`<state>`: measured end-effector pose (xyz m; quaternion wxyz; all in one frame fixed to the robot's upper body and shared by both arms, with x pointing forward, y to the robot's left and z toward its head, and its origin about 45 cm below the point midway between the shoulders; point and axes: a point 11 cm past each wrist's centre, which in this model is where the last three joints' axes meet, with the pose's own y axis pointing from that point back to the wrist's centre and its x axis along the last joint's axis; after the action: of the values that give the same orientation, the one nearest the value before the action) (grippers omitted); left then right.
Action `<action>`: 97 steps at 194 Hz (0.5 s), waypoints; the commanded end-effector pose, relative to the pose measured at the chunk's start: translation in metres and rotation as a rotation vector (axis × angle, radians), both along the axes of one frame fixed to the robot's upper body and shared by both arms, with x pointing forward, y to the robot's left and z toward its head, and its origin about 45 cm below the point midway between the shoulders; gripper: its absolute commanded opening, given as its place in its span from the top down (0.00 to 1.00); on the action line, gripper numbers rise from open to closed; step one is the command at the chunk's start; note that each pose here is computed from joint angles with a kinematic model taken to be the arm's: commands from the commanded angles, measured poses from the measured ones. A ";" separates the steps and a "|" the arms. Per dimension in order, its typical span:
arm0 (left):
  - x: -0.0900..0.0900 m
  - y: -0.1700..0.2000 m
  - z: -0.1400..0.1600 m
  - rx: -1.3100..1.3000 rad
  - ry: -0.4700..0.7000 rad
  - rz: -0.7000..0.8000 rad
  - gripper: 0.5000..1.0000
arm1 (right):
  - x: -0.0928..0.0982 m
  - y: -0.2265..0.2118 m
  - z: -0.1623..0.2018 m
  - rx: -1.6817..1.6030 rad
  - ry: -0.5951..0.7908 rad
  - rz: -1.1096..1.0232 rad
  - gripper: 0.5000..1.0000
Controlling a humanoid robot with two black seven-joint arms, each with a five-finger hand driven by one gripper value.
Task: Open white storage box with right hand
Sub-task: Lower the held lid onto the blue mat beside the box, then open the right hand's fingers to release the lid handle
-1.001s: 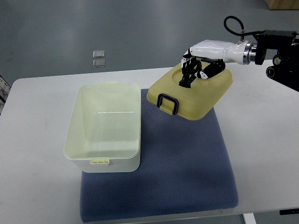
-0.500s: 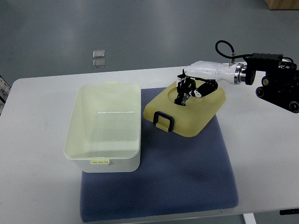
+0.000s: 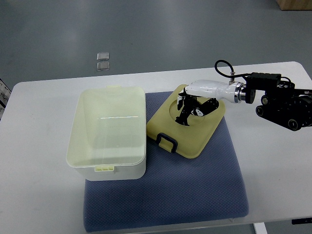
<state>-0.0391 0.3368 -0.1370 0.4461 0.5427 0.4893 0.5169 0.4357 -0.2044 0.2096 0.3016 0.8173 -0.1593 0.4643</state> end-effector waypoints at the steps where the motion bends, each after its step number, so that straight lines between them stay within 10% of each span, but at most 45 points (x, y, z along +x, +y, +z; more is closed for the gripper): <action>1: 0.000 0.000 0.000 0.000 0.000 0.001 0.00 | 0.000 -0.002 -0.002 0.004 0.005 -0.010 0.17; 97: 0.000 0.000 0.000 0.000 0.000 0.000 0.00 | 0.018 -0.009 0.032 0.272 0.043 -0.166 0.14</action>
<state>-0.0391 0.3368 -0.1370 0.4461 0.5427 0.4892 0.5169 0.4470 -0.2104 0.2279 0.2703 0.8285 -0.2226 0.4369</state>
